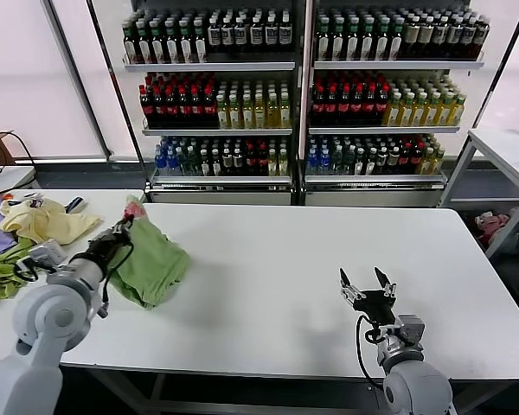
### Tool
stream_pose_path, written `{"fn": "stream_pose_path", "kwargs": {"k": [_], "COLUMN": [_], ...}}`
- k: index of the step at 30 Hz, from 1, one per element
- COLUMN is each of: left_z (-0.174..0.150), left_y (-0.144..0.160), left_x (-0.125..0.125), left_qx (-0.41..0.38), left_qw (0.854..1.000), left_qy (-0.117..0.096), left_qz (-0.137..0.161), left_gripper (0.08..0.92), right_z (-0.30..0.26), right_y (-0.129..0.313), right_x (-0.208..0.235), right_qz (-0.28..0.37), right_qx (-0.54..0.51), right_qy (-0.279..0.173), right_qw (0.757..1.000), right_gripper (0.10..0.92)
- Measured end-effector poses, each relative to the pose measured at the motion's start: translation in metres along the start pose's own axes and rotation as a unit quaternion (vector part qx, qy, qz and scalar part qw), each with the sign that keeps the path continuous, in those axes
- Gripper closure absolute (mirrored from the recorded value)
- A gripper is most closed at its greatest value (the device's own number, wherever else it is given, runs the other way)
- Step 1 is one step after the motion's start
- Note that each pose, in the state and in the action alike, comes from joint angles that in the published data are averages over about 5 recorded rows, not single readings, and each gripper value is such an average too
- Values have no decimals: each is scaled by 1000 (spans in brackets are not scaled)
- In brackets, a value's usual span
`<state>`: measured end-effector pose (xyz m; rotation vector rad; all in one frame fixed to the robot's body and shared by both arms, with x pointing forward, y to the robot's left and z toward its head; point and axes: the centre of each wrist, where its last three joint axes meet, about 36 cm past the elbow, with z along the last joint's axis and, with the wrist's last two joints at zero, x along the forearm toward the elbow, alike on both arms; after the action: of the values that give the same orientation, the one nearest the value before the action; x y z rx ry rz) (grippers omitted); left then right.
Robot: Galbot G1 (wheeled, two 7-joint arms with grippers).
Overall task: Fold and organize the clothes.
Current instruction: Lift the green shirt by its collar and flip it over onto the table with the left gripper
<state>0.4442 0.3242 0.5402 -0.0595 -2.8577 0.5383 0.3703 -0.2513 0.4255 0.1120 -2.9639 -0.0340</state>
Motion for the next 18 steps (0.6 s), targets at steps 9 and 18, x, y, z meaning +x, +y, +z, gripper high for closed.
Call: {"fn": "stream_pose_path", "kwargs": {"k": [9, 18], "left_z": [66, 131], "left_y": [-87, -176], "left_x": [-21, -40], "left_qx": [-10, -13], "left_qw": [998, 991], "left_qy": [41, 90], "left_qz": [53, 100], "left_gripper": [886, 886], "right_z": [-1, -5], "right_y": [-2, -8], "right_x": [4, 7], "right_qz": [9, 14], "right_qx": [-6, -1], "right_qy": [-3, -9], "right_qw": [1000, 1000], "right_gripper": [200, 200]}}
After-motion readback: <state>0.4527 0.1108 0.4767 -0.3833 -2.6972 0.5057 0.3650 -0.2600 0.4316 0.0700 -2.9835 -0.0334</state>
